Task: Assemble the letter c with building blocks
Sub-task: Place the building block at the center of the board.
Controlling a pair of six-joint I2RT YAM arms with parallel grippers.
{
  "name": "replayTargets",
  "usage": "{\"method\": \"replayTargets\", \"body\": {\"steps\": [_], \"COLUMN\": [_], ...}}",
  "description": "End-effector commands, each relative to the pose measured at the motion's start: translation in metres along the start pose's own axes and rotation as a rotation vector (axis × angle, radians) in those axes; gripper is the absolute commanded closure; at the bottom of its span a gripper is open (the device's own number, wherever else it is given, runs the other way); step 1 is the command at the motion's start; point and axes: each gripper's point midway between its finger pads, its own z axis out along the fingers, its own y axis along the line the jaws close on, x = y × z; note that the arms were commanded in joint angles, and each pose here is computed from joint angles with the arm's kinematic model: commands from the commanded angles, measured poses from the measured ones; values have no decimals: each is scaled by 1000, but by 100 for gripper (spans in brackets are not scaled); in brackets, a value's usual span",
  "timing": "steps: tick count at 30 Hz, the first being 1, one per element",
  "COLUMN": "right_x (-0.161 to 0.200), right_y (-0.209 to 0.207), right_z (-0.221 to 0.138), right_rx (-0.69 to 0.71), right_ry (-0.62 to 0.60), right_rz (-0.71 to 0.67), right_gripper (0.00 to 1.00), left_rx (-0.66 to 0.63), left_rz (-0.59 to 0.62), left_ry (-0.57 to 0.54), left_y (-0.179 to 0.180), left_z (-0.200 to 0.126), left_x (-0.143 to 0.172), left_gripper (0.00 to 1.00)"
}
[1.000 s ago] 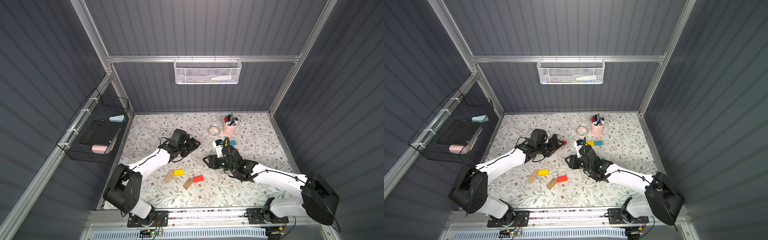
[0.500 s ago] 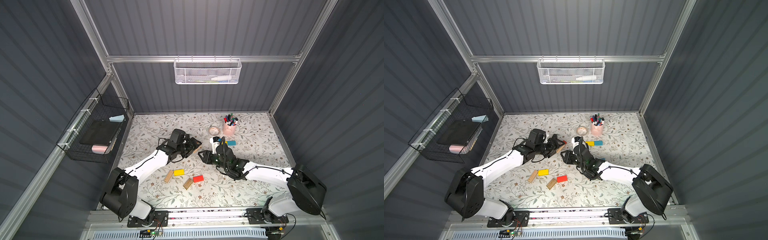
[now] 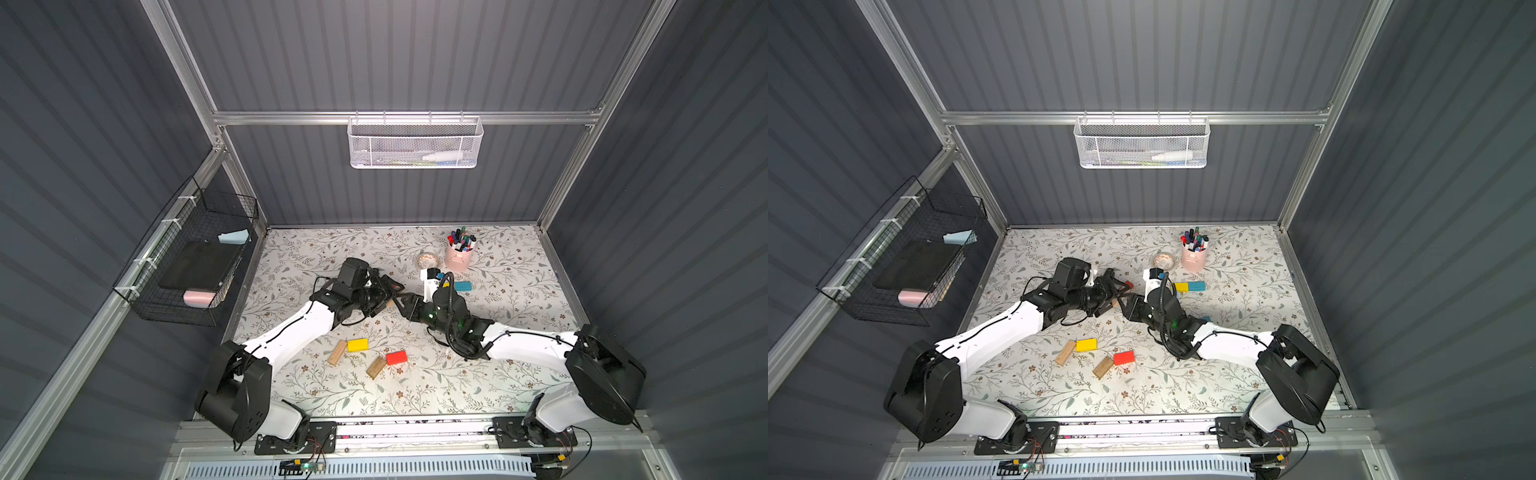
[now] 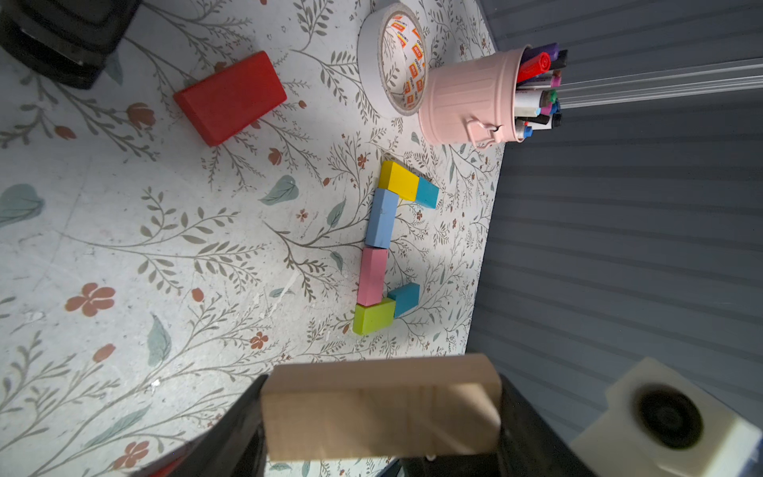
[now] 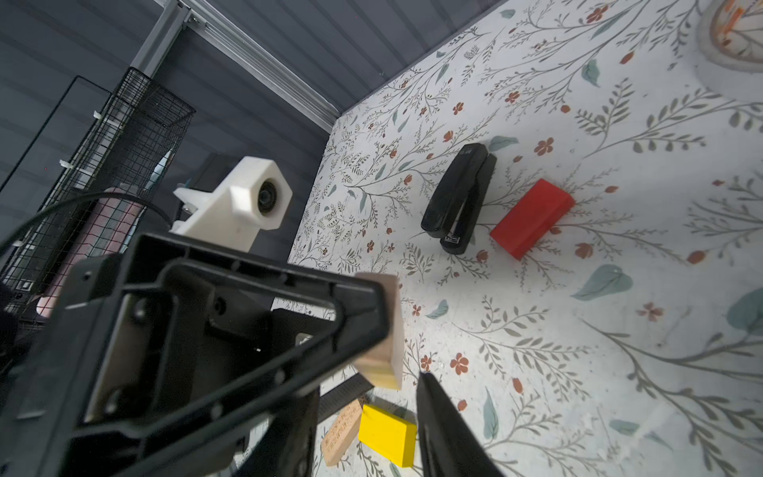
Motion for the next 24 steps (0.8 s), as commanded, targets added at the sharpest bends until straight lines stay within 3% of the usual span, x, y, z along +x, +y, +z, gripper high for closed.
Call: {"method": "replayTargets", "body": {"steps": [1, 16, 20, 24], "right_x": [-7, -3, -1, -2], "right_y": [6, 10, 8, 7], "right_z": [6, 15, 16, 15], "right_rx": [-18, -57, -55, -51], "right_ry": [-39, -31, -29, -32], "right_rz": [22, 19, 25, 15], "right_gripper": [58, 67, 76, 79], "left_rx": [19, 49, 47, 30], "left_rz": [-19, -45, -53, -48], "left_ry": [13, 53, 54, 51], "left_y": [-3, -2, 1, 6], "left_z": [-9, -6, -6, -4], "left_x": [5, 13, 14, 14], "left_gripper": [36, 36, 36, 30]}}
